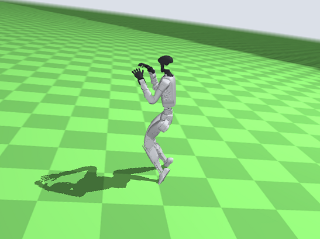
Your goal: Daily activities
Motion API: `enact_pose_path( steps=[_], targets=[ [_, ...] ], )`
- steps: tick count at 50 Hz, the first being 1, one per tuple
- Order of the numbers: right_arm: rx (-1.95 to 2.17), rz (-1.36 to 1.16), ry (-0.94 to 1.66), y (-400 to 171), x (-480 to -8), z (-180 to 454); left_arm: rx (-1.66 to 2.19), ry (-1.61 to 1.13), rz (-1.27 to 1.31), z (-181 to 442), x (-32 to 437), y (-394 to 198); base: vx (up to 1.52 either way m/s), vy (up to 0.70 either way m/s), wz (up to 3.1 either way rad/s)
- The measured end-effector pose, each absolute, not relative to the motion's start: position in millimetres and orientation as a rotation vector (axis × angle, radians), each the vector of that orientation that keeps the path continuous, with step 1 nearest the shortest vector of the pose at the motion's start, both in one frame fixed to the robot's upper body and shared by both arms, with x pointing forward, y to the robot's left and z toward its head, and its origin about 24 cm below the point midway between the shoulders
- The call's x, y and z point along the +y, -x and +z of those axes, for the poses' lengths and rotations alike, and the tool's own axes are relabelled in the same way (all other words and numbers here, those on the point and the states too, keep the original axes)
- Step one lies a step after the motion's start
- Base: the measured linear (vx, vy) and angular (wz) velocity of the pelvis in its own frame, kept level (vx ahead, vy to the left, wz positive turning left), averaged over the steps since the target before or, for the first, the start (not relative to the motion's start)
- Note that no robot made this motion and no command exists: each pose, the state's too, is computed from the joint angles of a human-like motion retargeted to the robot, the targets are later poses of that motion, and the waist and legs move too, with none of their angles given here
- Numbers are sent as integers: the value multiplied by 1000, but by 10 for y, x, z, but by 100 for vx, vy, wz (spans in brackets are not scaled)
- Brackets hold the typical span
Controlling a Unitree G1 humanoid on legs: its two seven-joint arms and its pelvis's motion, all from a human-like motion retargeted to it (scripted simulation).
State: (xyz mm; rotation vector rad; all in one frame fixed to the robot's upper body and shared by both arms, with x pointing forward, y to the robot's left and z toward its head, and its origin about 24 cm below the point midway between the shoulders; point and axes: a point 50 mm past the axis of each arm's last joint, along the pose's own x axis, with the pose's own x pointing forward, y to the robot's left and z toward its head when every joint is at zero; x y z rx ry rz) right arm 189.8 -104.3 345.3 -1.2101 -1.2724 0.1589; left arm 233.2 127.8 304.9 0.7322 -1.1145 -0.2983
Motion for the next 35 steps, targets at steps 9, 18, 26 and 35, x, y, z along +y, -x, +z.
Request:
enact_pose_path(
  steps=[9, 18, 26, 35],
  targets=[
    [-1283, 205, 1149, -1901, -1030, 3399, -1068, -720, -284, 2988, 1371, -2381, 0, 0, -6],
    [-1308, 195, 1089, -1869, -1054, 3362, -996, -683, -258, 2881, 1483, -2461, 0, 0, 0],
    [-1252, 235, 1080, -1909, -1065, 3223, -841, -613, -316, 2560, 1545, -2534, 0, 0, 0],
    [-1144, 393, 1083, -2031, -1008, 3049, -800, -611, -389, 2475, 1490, -2528, 0, 0, 0]
  ],
)
